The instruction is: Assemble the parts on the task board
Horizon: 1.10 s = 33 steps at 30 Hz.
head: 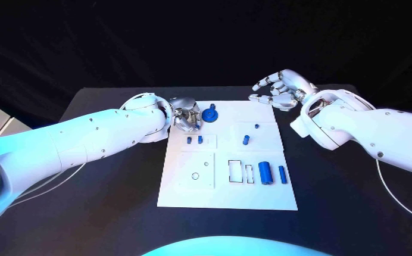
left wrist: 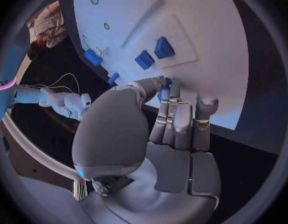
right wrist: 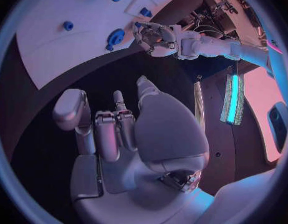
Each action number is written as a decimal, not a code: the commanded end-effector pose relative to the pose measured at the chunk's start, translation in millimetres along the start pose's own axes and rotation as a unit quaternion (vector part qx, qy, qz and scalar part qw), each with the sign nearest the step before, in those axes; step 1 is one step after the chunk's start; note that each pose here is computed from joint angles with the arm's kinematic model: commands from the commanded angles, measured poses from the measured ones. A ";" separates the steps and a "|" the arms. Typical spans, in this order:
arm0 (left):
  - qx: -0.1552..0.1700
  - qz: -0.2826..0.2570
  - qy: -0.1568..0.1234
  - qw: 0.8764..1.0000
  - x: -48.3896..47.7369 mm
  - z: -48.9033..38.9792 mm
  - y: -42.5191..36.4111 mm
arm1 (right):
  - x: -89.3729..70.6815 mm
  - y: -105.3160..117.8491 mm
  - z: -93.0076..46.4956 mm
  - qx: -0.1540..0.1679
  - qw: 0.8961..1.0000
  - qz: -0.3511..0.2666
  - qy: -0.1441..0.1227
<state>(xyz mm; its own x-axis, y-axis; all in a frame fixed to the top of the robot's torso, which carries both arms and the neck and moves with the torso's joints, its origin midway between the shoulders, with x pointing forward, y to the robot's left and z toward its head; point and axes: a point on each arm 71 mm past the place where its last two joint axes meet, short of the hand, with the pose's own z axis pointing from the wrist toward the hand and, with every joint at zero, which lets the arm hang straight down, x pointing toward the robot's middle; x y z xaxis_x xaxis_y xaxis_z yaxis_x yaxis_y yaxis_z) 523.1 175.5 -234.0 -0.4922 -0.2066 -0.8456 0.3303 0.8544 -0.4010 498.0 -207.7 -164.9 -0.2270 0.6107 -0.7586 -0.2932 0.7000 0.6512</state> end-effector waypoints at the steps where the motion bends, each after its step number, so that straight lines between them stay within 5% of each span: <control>1: -0.007 0.002 0.018 1.000 5.3 0.0 2.7 | 1.1 0.7 0.0 -0.005 1.000 -0.002 0.004; 33: -0.007 -0.002 0.007 1.000 3.7 -2.2 3.8 | 1.0 -0.6 -0.5 -0.003 1.000 -0.002 0.002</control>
<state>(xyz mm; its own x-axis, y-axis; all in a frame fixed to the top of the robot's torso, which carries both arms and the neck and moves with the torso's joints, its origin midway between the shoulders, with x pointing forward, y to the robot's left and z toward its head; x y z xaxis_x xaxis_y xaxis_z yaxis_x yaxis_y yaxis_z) 521.2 180.1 -238.1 -0.5037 -0.2023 -0.8398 0.3177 0.8607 -0.3979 498.0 -208.4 -166.1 -0.2272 0.6107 -0.7586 -0.2905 0.7010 0.6513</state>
